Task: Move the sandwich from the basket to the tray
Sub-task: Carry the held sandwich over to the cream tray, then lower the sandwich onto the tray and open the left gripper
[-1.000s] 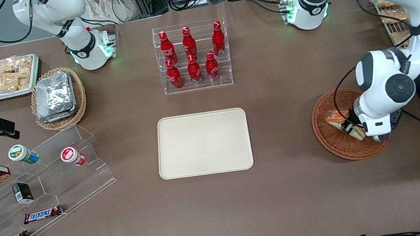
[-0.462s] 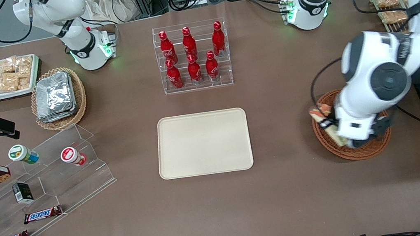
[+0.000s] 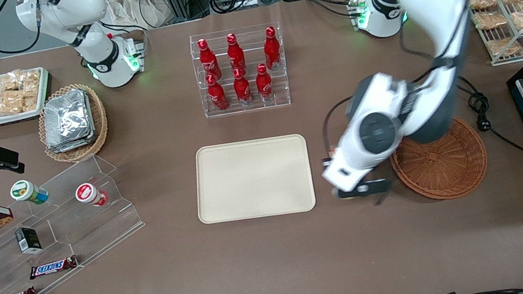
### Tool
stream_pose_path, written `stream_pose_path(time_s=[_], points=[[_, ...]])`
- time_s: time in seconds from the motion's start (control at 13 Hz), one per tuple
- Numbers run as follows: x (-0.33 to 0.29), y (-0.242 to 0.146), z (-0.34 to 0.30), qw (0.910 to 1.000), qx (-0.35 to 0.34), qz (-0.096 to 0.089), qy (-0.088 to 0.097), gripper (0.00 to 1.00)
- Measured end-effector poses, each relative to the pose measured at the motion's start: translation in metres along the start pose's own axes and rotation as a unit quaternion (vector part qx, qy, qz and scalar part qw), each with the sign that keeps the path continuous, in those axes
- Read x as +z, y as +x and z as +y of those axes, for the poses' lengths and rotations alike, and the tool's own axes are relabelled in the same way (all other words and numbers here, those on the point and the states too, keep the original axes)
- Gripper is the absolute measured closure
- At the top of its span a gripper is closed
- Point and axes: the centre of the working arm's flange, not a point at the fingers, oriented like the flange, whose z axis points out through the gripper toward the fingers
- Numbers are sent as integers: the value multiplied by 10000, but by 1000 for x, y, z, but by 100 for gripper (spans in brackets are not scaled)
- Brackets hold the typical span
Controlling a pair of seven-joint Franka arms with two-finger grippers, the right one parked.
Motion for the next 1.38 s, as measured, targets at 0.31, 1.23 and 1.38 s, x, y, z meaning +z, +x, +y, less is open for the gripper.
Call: stream_pose_path(time_s=[0.31, 1.23, 1.38], points=[[76, -12, 63, 9992, 331, 68, -202, 80], [4, -20, 40, 9997, 237, 107, 31, 0], [-20, -39, 0, 9993, 256, 128, 226, 0]])
